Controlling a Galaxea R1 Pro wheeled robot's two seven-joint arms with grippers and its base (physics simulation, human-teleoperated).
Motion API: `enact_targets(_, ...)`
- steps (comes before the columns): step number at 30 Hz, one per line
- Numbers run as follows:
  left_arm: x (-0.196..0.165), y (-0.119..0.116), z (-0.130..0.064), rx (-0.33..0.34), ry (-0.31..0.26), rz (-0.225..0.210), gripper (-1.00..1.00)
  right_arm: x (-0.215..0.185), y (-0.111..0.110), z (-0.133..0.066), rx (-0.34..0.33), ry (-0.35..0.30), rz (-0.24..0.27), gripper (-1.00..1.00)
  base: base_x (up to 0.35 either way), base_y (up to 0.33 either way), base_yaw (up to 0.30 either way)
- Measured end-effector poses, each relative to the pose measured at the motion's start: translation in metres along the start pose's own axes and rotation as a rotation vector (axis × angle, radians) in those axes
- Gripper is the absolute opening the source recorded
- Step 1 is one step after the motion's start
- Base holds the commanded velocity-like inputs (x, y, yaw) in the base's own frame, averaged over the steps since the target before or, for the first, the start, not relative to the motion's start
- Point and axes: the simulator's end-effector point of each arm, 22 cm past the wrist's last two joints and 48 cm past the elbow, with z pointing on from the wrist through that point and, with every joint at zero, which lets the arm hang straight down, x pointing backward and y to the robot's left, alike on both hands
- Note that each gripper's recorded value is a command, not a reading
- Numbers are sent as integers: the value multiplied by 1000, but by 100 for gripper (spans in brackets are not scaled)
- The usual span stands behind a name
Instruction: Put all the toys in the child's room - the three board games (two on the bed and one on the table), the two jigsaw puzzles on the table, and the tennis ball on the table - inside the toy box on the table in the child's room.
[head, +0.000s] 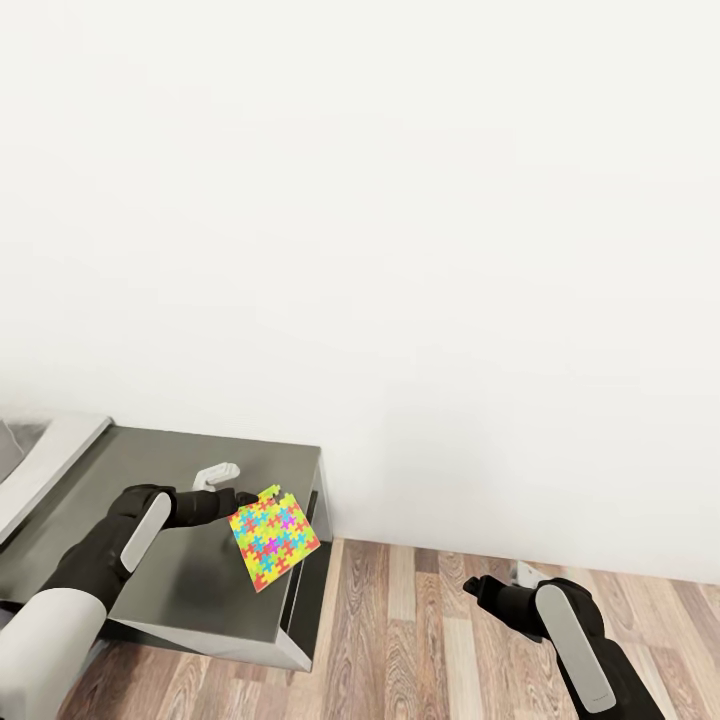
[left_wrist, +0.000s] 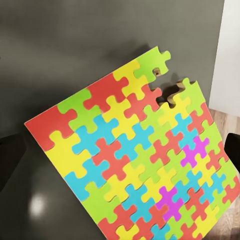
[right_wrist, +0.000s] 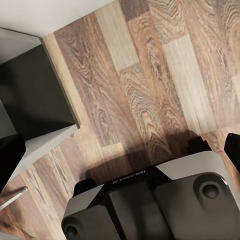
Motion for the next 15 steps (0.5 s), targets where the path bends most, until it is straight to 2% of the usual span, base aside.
enact_targets(15, 1, 1, 1, -1, 2, 0, 100, 0, 0, 1, 1, 1, 0, 100, 0, 0, 5)
